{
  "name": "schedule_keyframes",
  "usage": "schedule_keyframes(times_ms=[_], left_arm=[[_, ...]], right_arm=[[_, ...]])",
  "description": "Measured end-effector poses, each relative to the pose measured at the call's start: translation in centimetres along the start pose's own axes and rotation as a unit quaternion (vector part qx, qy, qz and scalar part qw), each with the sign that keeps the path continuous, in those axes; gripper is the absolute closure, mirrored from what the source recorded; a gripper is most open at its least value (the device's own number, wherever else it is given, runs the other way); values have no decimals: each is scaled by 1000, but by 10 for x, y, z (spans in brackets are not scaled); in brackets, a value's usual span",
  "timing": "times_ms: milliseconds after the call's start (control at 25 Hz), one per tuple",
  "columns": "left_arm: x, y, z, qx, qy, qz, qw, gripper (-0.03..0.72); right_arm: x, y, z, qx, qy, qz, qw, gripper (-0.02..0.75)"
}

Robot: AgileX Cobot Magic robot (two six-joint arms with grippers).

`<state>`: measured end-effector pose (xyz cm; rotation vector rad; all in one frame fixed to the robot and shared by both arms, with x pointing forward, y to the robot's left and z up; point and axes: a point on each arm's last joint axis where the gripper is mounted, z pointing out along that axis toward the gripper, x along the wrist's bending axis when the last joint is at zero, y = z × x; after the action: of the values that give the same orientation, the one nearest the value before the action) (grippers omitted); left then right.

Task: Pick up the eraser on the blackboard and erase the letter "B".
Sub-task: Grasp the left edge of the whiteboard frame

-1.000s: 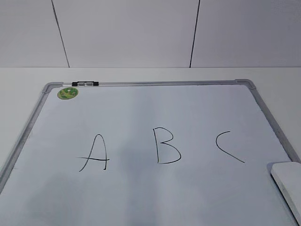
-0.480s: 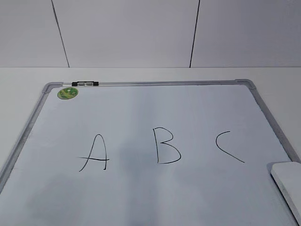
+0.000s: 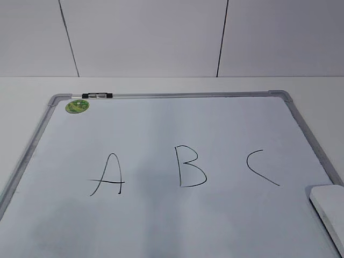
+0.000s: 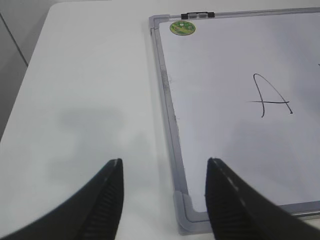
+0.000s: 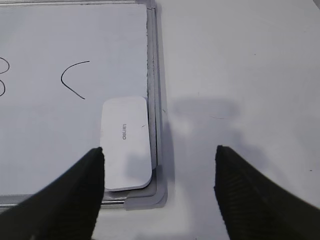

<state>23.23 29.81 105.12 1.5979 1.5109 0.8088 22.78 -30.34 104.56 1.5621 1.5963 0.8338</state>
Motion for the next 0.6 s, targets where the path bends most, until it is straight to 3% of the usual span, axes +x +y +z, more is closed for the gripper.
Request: schedule_keyframes(times_ms=[360,600], left_arm=[[0,1,2,8,0,-1,1000,306],[0,14,27,102,4,-5,995,350]], right_arm=[[0,2,3,12,0,-1,1000,197],[0,11,16,70,2,-4,998,197]])
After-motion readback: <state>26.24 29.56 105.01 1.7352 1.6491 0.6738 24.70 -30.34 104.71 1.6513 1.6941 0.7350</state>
